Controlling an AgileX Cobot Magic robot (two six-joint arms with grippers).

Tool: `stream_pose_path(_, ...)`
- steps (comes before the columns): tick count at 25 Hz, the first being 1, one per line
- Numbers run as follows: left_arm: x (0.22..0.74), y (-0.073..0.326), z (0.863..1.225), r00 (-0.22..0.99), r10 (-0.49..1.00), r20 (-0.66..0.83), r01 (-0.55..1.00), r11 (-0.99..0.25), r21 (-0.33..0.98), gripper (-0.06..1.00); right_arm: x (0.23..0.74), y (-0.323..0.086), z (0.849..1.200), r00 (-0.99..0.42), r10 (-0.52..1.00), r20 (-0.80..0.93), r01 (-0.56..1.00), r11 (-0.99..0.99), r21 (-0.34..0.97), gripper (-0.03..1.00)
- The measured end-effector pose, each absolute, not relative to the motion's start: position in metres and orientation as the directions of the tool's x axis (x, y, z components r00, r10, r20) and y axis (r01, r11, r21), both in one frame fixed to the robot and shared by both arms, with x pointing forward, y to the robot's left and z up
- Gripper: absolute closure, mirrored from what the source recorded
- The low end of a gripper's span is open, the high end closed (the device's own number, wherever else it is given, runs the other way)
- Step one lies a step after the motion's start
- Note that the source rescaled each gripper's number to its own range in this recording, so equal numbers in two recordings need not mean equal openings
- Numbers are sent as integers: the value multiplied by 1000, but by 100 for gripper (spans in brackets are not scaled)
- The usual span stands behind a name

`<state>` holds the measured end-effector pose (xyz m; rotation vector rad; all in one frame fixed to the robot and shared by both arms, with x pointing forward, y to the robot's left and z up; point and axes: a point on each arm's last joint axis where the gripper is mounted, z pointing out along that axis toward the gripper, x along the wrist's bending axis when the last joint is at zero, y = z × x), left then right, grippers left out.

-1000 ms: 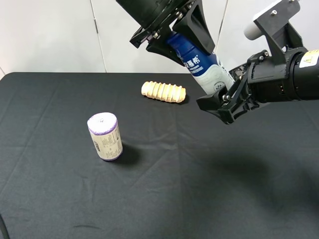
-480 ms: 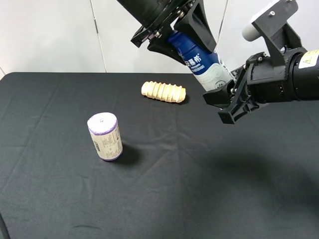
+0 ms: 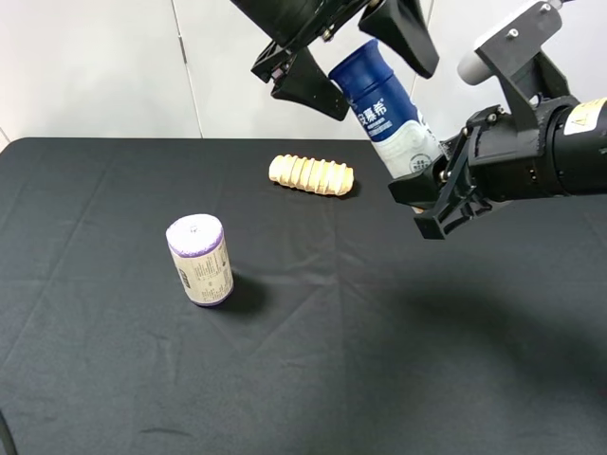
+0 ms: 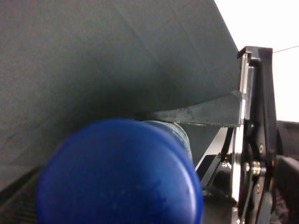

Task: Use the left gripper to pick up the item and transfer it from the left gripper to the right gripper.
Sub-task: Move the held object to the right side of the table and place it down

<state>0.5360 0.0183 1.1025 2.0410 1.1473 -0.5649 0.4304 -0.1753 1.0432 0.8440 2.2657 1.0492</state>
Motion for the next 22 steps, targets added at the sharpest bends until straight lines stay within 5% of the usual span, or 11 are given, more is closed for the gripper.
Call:
stream_pose_path(1,536,18,1103,509,547,-665,861,-348,372,1,430,-175,1043,-683,709,-177,324,511,796,97)
stream_pose_path(4,536,18,1103,509,547,-665,861,-348,372,-3,430,-175,1043,-683,709,-177,324,511,796,97)
stream_pose_path(10,533,20,1109,517,540,-664,856,-348,383,-5,430,-175,1043,-683,708,-177,324,511,796,97)
stream_pose_path(22,495,68,1179,610,638,-470,770,-338,541,-5,431,-175,1044,-680,711,-179,320,507,800,97)
